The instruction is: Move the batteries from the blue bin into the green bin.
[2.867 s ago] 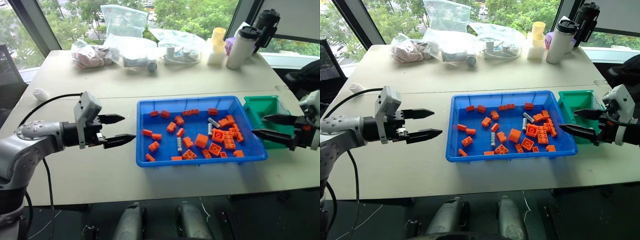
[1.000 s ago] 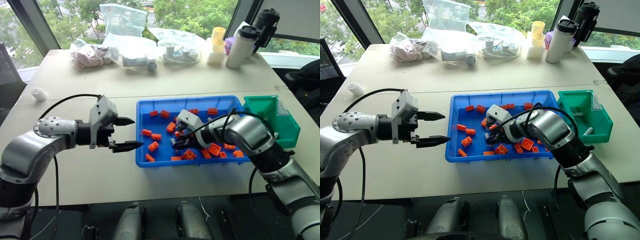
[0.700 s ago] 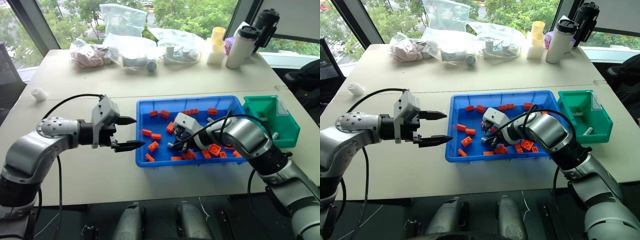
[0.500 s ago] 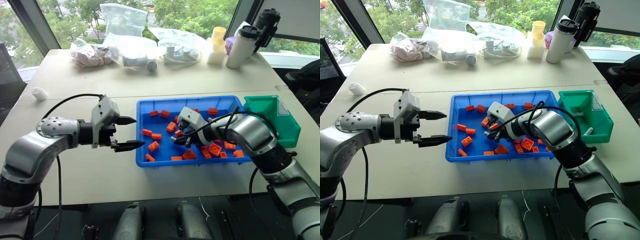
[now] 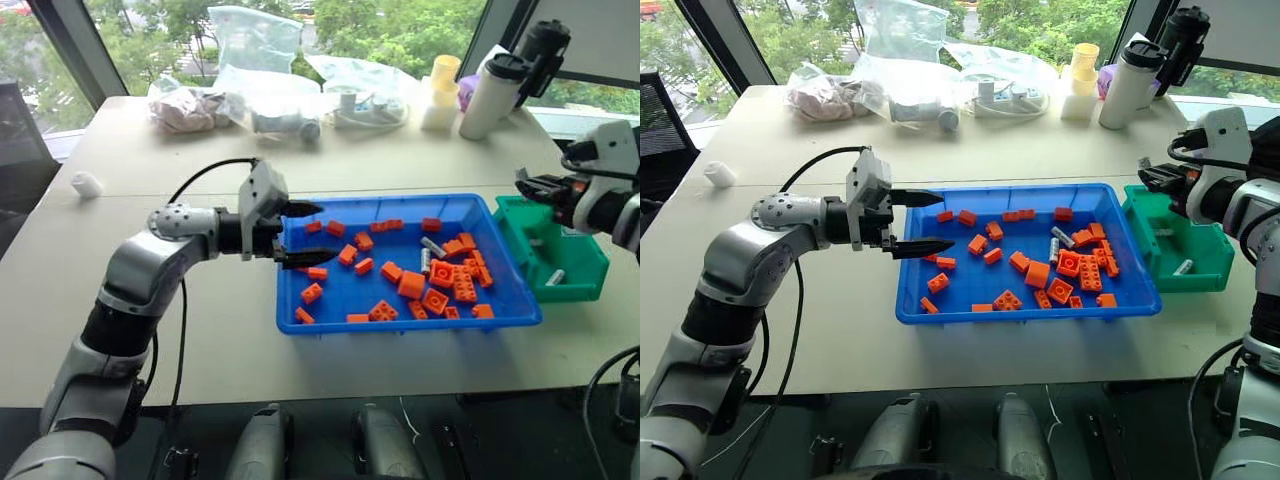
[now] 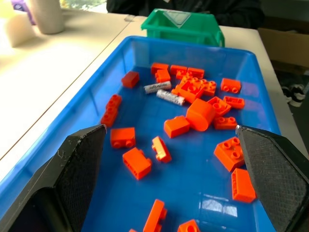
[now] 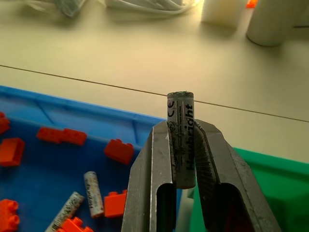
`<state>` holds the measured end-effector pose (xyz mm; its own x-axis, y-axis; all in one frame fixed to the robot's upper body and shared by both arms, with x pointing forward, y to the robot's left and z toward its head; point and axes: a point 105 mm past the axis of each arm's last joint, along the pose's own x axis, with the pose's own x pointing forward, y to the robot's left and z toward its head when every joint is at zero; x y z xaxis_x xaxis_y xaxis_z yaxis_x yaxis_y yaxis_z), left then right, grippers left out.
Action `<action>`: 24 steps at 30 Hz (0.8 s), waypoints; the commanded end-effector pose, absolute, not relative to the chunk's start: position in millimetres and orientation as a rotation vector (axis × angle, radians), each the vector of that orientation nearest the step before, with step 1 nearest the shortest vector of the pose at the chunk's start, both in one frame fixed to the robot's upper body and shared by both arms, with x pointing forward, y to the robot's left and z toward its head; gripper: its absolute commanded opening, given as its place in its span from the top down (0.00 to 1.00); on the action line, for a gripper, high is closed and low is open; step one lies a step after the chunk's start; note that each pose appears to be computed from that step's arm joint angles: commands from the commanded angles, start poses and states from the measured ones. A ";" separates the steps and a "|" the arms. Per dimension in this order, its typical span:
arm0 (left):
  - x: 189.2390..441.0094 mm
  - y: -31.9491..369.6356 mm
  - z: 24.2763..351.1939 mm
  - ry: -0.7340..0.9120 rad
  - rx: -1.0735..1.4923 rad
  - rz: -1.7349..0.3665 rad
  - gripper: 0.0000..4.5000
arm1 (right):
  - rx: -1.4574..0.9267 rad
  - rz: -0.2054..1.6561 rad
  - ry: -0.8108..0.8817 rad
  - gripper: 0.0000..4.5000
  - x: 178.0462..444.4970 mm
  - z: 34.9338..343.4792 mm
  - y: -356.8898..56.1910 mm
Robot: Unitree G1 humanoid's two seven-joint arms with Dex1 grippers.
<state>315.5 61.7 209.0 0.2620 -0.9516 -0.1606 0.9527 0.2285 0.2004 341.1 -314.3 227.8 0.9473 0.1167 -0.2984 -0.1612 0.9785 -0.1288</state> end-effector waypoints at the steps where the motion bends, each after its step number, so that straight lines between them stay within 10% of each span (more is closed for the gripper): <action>1: 316.1 54.0 214.3 -0.049 0.323 -1.342 0.00 | -0.197 0.074 0.273 0.98 337.8 232.4 -328.8; 9: 319.9 53.1 217.1 -0.069 0.333 -1.348 0.00 | -0.206 -0.030 0.370 0.98 338.5 207.3 -347.2; 17: 312.7 54.3 214.9 -0.059 0.346 -1.364 0.00 | -0.281 -0.079 0.380 0.01 339.4 213.5 -355.6; 24: 315.3 58.9 224.9 -0.080 0.348 -1.346 0.00 | -0.149 0.285 0.176 0.01 353.9 265.2 -264.8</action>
<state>317.6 56.0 206.4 0.2280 -0.9570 -0.1795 0.9533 0.1819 0.2409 357.7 -296.9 245.7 0.9592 0.1285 -0.2517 -0.1682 0.9753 -0.1434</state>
